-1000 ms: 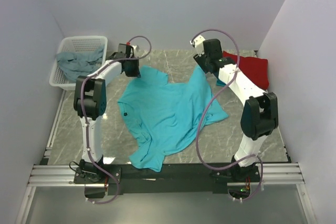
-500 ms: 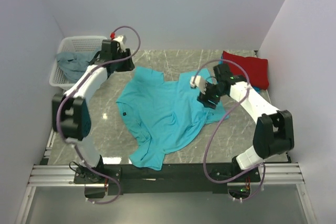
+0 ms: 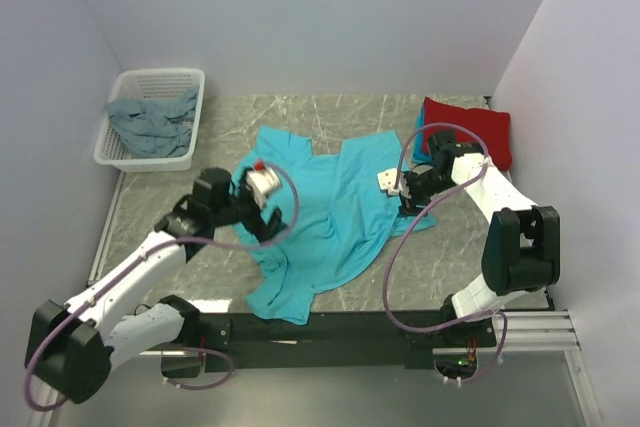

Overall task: Fold and stack the t-shirts
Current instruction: Flatten the tshirt out

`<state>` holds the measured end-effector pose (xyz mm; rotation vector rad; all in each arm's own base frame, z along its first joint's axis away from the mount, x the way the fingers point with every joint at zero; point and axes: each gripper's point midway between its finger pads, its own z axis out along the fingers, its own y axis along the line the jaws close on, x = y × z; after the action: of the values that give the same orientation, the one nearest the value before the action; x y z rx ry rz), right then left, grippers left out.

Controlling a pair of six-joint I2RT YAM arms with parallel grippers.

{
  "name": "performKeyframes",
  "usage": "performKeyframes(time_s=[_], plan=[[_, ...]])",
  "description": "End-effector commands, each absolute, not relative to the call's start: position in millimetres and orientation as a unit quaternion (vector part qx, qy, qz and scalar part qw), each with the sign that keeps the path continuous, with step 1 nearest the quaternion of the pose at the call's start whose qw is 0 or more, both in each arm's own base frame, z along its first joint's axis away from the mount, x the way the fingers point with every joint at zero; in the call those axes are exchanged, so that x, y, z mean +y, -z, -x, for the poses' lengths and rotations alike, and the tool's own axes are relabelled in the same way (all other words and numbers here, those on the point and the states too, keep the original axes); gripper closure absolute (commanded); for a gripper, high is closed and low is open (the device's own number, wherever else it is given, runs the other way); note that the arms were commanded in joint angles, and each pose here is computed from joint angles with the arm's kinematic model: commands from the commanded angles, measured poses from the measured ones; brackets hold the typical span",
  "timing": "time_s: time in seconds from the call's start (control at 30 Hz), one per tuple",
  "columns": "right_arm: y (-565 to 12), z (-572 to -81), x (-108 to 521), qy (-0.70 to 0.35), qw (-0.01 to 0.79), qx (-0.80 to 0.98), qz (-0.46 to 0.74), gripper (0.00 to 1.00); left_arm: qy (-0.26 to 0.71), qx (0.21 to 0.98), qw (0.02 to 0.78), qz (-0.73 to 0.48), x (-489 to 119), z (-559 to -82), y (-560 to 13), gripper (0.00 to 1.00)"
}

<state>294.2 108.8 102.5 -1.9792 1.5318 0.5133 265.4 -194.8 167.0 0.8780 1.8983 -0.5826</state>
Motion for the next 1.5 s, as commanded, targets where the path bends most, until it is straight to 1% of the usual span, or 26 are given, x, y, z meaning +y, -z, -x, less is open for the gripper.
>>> performKeyframes(time_s=[0.0, 0.03, 0.07, 0.1, 0.17, 0.2, 0.23, 0.3, 0.4, 0.5, 0.67, 0.77, 0.87, 0.9, 0.97, 1.0, 1.03, 1.07, 1.1, 1.17, 1.2, 1.23, 1.3, 1.4, 1.43, 1.47], plan=[[-95, -288, 117, -0.203, 0.306, 0.546, 0.753, 0.32, 0.282, 0.647, 0.469, -0.531, -236, -206, -160, 0.01], [-90, -285, 116, -0.204, 0.303, 0.546, 0.754, 0.33, 0.254, 0.652, 0.463, -0.545, -234, -205, -149, 0.01], [-88, -283, 116, -0.207, 0.300, 0.547, 0.753, 0.33, 0.260, 0.643, 0.450, -0.563, -240, -195, -142, 0.00], [-86, -280, 116, -0.210, 0.297, 0.546, 0.754, 0.33, 0.242, 0.642, 0.434, -0.584, -247, -185, -131, 0.01], [-80, -275, 112, -0.211, 0.287, 0.550, 0.755, 0.34, 0.244, 0.642, 0.410, -0.601, -255, -173, -122, 0.07], [-79, -274, 111, -0.207, 0.286, 0.550, 0.757, 0.34, 0.248, 0.639, 0.391, -0.615, -264, -164, -115, 0.12], [-77, -275, 110, -0.203, 0.285, 0.551, 0.758, 0.34, 0.244, 0.642, 0.381, -0.619, -268, -161, -110, 0.24], [-75, -276, 110, -0.202, 0.282, 0.551, 0.759, 0.34, 0.231, 0.642, 0.346, -0.644, -277, -147, -89, 0.30], [-70, -275, 110, -0.208, 0.275, 0.551, 0.760, 0.34, 0.203, 0.650, 0.314, -0.662, -279, -143, -65, 0.31], [-61, -280, 107, -0.190, 0.259, 0.559, 0.764, 0.35, 0.193, 0.649, 0.299, -0.672, -278, -138, -54, 0.29], [-48, -293, 109, -0.164, 0.237, 0.571, 0.768, 0.35, 0.187, 0.647, 0.286, -0.681, -274, -130, -45, 0.28], [-40, -298, 108, -0.157, 0.217, 0.576, 0.772, 0.38, 0.187, 0.649, 0.272, -0.685, -271, -125, -40, 0.30], [-37, -298, 108, -0.155, 0.201, 0.577, 0.776, 0.45, 0.191, 0.650, 0.258, -0.688, -271, -121, -32, 0.36], [-37, -297, 109, -0.156, 0.200, 0.577, 0.776, 0.47, 0.188, 0.653, 0.253, -0.688, -270, -121, -28, 0.44], [-37, -295, 107, -0.158, 0.196, 0.579, 0.775, 0.57, 0.187, 0.654, 0.247, -0.690, -270, -121, -24, 0.53], [-37, -294, 107, -0.159, 0.194, 0.580, 0.775, 0.62, 0.186, 0.656, 0.243, -0.690, -269, -121, -22, 0.62], [-36, -293, 107, -0.160, 0.193, 0.580, 0.775, 0.71, 0.185, 0.655, 0.240, -0.692, -269, -120, -20, 0.65], [-37, -292, 106, -0.160, 0.193, 0.581, 0.774, 0.75, 0.185, 0.655, 0.235, -0.694, -269, -120, -18, 0.68], [-36, -292, 106, -0.161, 0.193, 0.583, 0.773, 0.83, 0.186, 0.656, 0.231, -0.694, -269, -118, -16, 0.80], [-38, -292, 107, -0.162, 0.196, 0.590, 0.766, 0.92, 0.183, 0.657, 0.228, -0.695, -267, -119, -16, 0.99], [-40, -295, 108, -0.159, 0.200, 0.593, 0.763, 0.98, 0.181, 0.658, 0.228, -0.694, -266, -119, -16, 1.00], [-43, -297, 109, -0.159, 0.203, 0.606, 0.752, 1.00, 0.177, 0.659, 0.232, -0.694, -265, -120, -17, 1.00], [-52, -308, 113, -0.152, 0.220, 0.618, 0.740, 1.00, 0.168, 0.657, 0.253, -0.690, -264, -126, -26, 1.00], [-71, -326, 118, -0.147, 0.243, 0.664, 0.691, 1.00, 0.106, 0.667, 0.325, -0.662, -253, -162, -53, 1.00], [-91, -347, 122, -0.129, 0.270, 0.670, 0.680, 1.00, 0.093, 0.667, 0.348, -0.652, -250, -173, -62, 1.00], [-101, -357, 125, -0.131, 0.278, 0.700, 0.644, 1.00, 0.046, 0.685, 0.394, -0.611, -231, -206, -84, 1.00]])
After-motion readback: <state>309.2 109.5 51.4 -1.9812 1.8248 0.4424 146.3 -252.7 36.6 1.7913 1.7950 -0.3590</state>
